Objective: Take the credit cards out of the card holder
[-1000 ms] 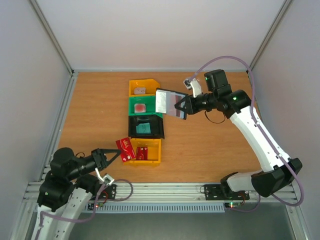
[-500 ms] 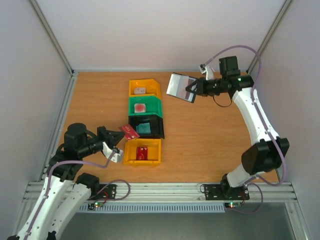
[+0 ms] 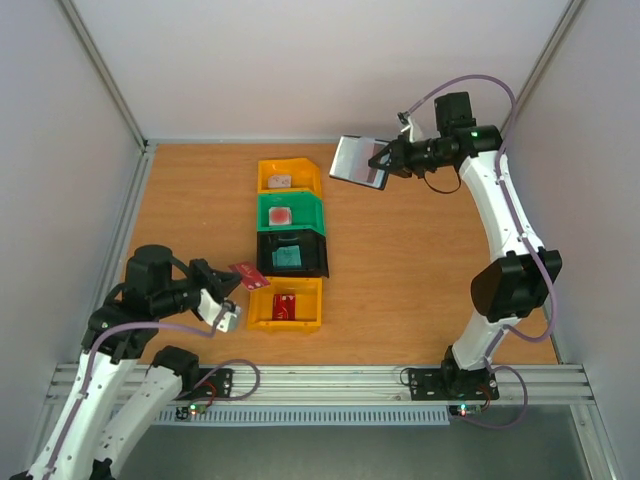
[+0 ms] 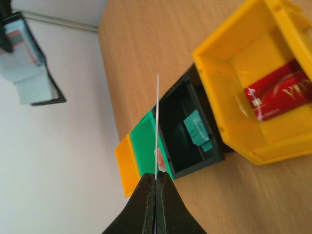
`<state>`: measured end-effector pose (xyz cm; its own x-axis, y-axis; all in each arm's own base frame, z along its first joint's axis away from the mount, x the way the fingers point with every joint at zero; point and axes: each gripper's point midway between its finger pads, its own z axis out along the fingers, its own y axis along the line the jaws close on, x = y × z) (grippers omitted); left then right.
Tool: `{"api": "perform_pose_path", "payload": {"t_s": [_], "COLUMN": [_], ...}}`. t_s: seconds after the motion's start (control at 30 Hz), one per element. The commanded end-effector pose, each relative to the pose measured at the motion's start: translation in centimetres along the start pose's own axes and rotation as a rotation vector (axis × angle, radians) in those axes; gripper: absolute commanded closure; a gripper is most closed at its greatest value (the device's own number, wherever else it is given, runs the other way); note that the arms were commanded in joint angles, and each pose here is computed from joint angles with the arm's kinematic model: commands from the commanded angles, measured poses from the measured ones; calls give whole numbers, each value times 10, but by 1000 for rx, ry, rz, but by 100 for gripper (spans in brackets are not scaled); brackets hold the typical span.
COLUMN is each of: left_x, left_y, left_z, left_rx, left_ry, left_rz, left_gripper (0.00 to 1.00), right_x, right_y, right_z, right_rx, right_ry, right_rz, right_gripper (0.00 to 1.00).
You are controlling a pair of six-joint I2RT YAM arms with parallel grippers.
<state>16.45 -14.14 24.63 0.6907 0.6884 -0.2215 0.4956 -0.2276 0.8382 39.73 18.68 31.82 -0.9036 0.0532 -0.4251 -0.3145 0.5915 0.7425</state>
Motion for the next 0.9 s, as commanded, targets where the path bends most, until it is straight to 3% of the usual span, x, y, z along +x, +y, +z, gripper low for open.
{"api": "perform_pose_path", "payload": {"t_s": [0.0,0.13,0.3,0.53,0.73,0.87], "left_x": [-1,-2,-10,-27,-45,-54], "left_y": [-13,-2,2,17,48,35], "left_z": [-8,-19,-14,-1,-1,0], "left_rx": [57,104,50,-173,-223,-176], "left_ry": [17,34,-24,-146,-316,-387], "left_rz": [142,166,210,276,4,-38], "left_gripper": [100,100,100,100,100,100], "right_x": [-9,-6,4,10,31,47], "right_y": [27,43,36,31,40,52], "right_z": [-19,-32,-26,-31,-39,-43], "right_rx": [-34,-50,-57,20,36,-20], "right_ry": [-62,-94,-66,-54,115,259], "right_rz": [-72,-71,-23,-15,203,271], "right_gripper": [99,99,99,99,99,99]}}
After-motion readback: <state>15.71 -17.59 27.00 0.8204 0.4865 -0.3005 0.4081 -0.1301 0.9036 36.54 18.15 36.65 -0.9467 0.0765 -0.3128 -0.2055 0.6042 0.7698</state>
